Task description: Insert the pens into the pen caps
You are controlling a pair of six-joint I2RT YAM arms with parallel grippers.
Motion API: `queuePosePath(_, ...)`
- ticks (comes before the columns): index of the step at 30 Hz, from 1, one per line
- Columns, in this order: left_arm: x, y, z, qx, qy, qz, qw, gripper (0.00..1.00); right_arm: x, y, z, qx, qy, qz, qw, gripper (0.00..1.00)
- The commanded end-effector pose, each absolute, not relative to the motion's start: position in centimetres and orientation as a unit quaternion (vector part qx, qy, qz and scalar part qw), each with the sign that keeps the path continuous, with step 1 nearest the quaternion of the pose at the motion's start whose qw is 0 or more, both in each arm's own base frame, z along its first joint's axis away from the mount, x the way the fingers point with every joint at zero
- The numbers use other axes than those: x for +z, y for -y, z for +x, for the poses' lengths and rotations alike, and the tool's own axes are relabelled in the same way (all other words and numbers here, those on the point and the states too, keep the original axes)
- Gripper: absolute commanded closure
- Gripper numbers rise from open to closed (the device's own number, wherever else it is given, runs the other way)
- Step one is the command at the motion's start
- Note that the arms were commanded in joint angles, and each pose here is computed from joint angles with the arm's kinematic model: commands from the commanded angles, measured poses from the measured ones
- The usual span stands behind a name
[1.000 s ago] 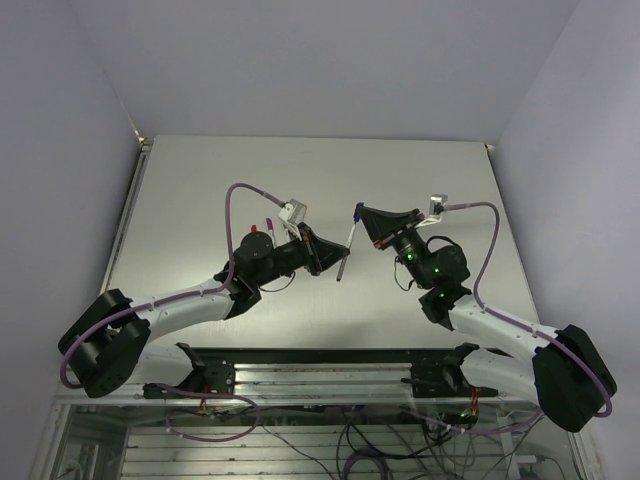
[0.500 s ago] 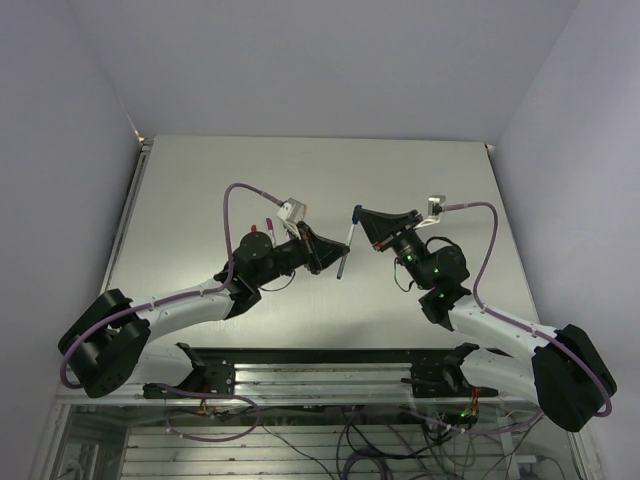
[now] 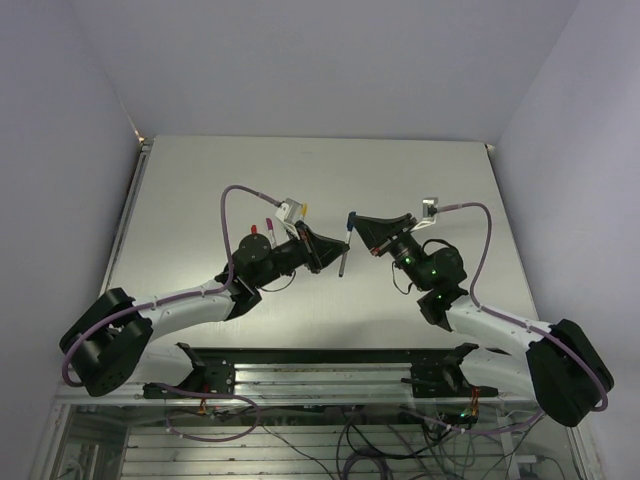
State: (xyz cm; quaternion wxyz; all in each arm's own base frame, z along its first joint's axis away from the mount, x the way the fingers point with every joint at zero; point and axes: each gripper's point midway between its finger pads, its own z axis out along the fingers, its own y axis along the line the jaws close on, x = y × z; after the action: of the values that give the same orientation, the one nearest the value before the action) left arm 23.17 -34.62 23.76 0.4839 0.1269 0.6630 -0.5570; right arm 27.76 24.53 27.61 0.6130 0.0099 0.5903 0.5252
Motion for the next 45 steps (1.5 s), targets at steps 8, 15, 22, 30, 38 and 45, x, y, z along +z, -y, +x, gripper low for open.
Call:
queuePosePath(8, 26.9, 34.7, 24.6, -0.570, -0.619, 0.096, 0.531, 0.93, 26.0, -26.8, 26.0, 0.562, -0.606, -0.033, 0.562, 1.00)
queuePosePath(15, 29.0, 33.4, 25.8, -0.550, -0.605, 0.070, 0.571, 0.93, 24.3, -27.4, 25.5, 0.540, -0.636, -0.054, 0.549, 1.00)
queuePosePath(22, 30.8, 31.9, 26.4, -0.534, -0.587, 0.046, 0.607, 0.93, 22.6, -28.2, 25.2, 0.513, -0.664, -0.074, 0.539, 1.00)
queuePosePath(30, 32.3, 30.3, 27.1, -0.523, -0.568, 0.016, 0.636, 0.93, 20.8, -29.0, 24.7, 0.483, -0.693, -0.087, 0.529, 1.00)
queuePosePath(38, 33.4, 29.1, 27.8, -0.512, -0.558, 0.001, 0.653, 0.93, 19.2, -29.6, 23.8, 0.473, -0.709, -0.096, 0.514, 1.00)
queuePosePath(45, 32.3, 29.1, 28.2, -0.506, -0.576, -0.001, 0.642, 0.93, 20.2, -29.8, 24.2, 0.462, -0.703, -0.096, 0.532, 1.00)
